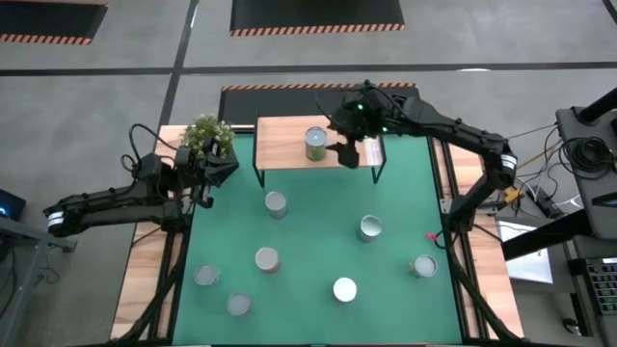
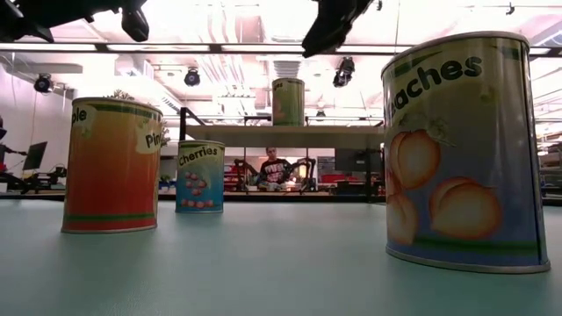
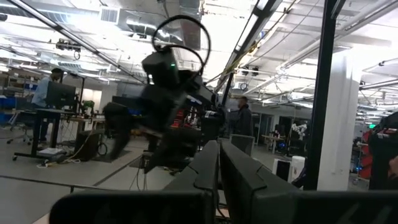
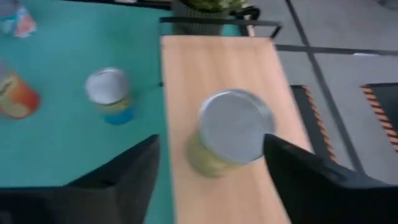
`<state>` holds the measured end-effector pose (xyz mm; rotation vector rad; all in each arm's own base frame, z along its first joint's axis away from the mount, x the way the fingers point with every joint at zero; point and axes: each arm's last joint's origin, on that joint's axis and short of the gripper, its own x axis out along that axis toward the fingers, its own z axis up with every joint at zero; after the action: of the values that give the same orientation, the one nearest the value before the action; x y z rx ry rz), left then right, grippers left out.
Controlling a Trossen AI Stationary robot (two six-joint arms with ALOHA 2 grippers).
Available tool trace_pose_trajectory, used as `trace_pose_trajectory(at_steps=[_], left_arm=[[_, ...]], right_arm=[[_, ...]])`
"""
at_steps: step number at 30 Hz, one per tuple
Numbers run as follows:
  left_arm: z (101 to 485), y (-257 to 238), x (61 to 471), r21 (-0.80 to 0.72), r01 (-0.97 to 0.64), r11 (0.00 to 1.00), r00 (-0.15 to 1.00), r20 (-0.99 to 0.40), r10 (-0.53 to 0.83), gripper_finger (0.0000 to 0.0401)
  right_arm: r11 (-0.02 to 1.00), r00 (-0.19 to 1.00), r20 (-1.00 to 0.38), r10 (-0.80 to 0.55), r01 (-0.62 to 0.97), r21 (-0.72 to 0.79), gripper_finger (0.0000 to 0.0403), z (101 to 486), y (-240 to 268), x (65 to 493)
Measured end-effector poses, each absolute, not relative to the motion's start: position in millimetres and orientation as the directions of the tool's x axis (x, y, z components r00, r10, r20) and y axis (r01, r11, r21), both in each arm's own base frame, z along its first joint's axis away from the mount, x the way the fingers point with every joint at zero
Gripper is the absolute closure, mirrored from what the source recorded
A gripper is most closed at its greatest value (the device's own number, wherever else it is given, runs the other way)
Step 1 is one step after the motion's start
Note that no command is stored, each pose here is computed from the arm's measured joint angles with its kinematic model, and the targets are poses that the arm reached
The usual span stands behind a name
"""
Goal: Pick and place cans onto a shelf
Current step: Put the big canned oranges on the shelf
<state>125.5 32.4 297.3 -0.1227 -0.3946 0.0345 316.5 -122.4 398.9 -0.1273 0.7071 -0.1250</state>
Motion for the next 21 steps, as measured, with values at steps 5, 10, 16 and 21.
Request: trace_pose_trajectory(at_steps=[5, 10, 16, 21], left_arm=[[297.3, 32.4, 125.5, -0.123, -0.011, 0.992, 0.923, 0.381, 0.057, 0.0401], [297.3, 32.4, 125.5, -0.119, -0.013, 0.993, 0.923, 0.381, 0.058, 0.0401], [297.3, 32.4, 125.5, -0.119, -0.013, 0.993, 0.923, 0.381, 0.058, 0.0401], [297.3, 32.4, 125.5, -0.119, -0.013, 0.993, 0.923, 0.381, 0.058, 0.0401]], right_arm=[[0.992, 0.739, -0.666, -0.105, 0.028, -0.125, 0.0261, 381.5, -104.7, 321.1], [0.992, 0.745, -0.661, -0.091, 0.008, -0.128, 0.0373, 337.8, -98.5, 335.2], [0.961, 0.755, -0.601, -0.262, 0.147, -0.235, 0.0392, 308.7, -106.3, 340.9], [0.891, 0.685, -0.584, -0.436, 0.240, -0.385, 0.0394, 307.7, -112.2, 338.3]])
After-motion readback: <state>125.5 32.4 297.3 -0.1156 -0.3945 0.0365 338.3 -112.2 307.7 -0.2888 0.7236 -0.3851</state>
